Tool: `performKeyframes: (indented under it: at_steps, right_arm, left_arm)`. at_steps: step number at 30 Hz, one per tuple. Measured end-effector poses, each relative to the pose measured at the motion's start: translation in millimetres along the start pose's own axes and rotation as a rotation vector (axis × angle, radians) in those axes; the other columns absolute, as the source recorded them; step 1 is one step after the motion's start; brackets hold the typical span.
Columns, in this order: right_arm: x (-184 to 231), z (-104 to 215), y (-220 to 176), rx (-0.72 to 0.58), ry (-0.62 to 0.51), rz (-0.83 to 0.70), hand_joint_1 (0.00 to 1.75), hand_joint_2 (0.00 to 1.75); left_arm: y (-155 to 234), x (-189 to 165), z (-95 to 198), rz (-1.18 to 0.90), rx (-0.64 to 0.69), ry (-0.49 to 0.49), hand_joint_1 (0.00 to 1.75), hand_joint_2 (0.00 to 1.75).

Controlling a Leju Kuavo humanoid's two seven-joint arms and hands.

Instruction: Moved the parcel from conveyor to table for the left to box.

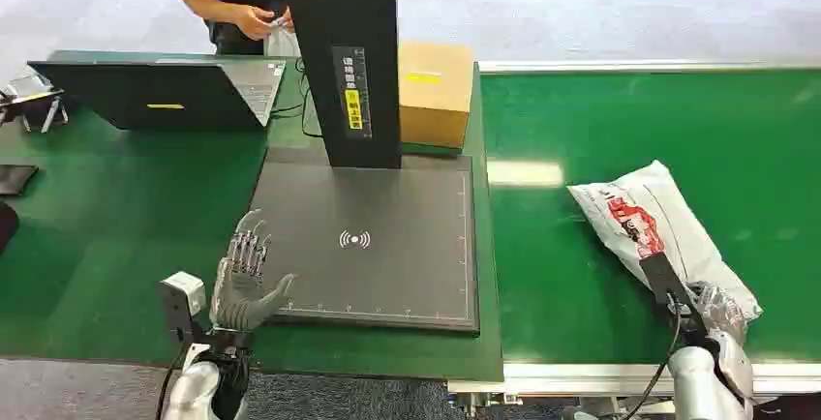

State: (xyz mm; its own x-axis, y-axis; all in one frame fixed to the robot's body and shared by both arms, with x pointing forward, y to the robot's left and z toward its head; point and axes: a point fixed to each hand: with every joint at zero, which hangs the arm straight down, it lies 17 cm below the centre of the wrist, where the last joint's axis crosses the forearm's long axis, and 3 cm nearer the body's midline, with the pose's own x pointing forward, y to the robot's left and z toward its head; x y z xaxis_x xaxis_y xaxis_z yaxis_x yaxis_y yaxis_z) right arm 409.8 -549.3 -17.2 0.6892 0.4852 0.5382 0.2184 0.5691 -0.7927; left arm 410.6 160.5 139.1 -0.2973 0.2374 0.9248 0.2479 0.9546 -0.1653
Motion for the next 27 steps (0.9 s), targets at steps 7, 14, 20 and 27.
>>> performKeyframes:
  at_steps: [7, 14, 20, 27]
  right_arm:
    - [18.9, 0.9, -3.3, -0.039, -0.075, -0.014, 1.75, 1.75]
    - [59.2, 13.0, -37.0, -0.197, -0.229, -0.086, 1.75, 1.75]
    - [93.1, 33.9, -66.6, -0.311, -0.364, -0.141, 1.75, 1.75]
    - [126.2, 66.0, -102.8, -0.474, -0.509, -0.158, 1.75, 1.75]
  left_arm:
    - [1.4, -0.2, 0.3, -0.001, 0.006, 0.0, 0.0, 1.75]
    - [2.9, 4.3, 0.1, -0.004, 0.011, -0.013, 0.0, 1.75]
    - [3.4, 4.6, 0.4, -0.002, 0.014, -0.015, 0.0, 1.75]
    - [3.9, 6.1, 0.5, 0.002, 0.018, -0.023, 0.0, 1.75]
